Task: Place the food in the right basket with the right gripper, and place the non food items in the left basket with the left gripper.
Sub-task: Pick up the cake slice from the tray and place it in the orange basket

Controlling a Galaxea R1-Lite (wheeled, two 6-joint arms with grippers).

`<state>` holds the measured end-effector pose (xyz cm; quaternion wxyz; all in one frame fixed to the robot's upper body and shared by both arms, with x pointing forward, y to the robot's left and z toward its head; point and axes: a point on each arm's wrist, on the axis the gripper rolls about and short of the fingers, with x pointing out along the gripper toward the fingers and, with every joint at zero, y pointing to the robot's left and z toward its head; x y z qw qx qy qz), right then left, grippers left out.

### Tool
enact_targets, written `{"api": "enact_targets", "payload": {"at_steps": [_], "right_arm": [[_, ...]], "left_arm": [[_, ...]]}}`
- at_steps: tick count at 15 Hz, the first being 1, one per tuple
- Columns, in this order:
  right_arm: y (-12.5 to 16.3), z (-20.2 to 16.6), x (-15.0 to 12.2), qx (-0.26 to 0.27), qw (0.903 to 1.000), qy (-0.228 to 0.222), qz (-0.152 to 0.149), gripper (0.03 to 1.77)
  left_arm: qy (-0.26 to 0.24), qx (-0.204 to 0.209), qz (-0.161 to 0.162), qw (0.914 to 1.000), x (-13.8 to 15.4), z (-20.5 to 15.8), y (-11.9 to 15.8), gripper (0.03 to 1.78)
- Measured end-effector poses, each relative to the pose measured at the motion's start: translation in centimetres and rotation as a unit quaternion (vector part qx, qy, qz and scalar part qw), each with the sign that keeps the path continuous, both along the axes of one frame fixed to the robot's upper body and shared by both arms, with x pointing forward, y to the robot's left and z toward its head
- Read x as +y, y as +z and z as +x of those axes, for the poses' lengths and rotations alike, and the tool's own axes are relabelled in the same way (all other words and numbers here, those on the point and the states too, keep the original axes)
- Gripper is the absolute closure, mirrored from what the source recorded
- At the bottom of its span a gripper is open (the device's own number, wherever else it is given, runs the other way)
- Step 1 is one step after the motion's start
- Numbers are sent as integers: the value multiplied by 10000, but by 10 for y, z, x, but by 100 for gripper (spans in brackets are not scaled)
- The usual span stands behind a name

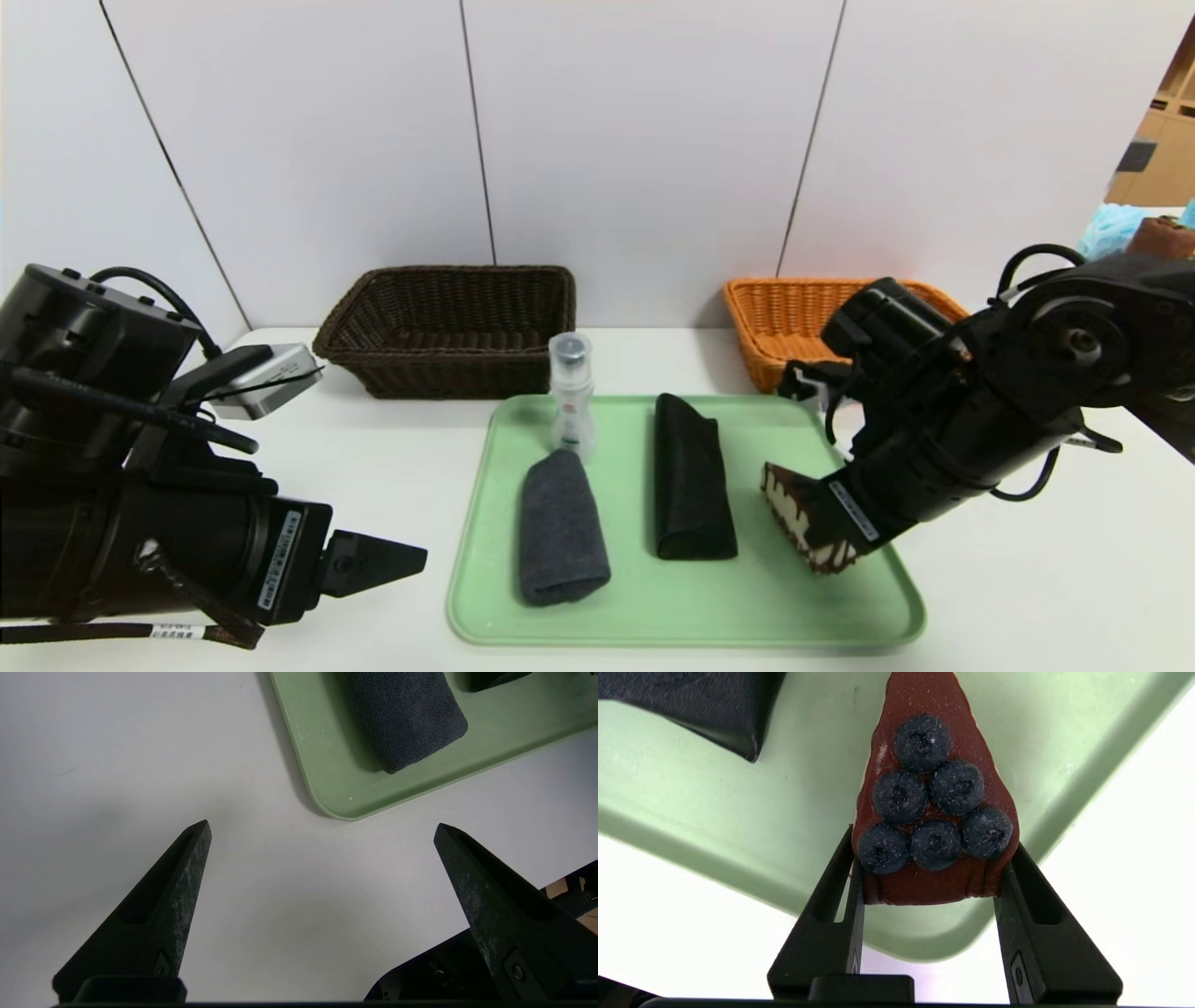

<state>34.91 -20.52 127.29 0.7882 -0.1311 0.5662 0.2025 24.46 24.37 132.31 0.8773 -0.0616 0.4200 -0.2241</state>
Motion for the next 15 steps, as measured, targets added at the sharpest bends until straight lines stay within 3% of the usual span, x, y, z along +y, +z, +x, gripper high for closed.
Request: {"api": "enact_targets", "payload": {"at_steps": [4, 8, 11, 15], "right_arm": [[19, -15, 0, -300, 9993, 135, 147, 101], [63, -32, -8, -1204, 9917, 328, 312, 102], [101, -36, -18, -1969, 9784, 350, 519, 102], [146, -19, -36, -3017, 9506, 6, 737, 102]], "left_arm": [[-12, -15, -4, 10000, 0, -1, 1, 12], [-12, -37, -17, 10000, 0, -1, 2, 12], [-30, -61, -30, 10000, 0, -1, 3, 12], [-50, -85, -37, 9999, -1, -1, 4, 12]]}}
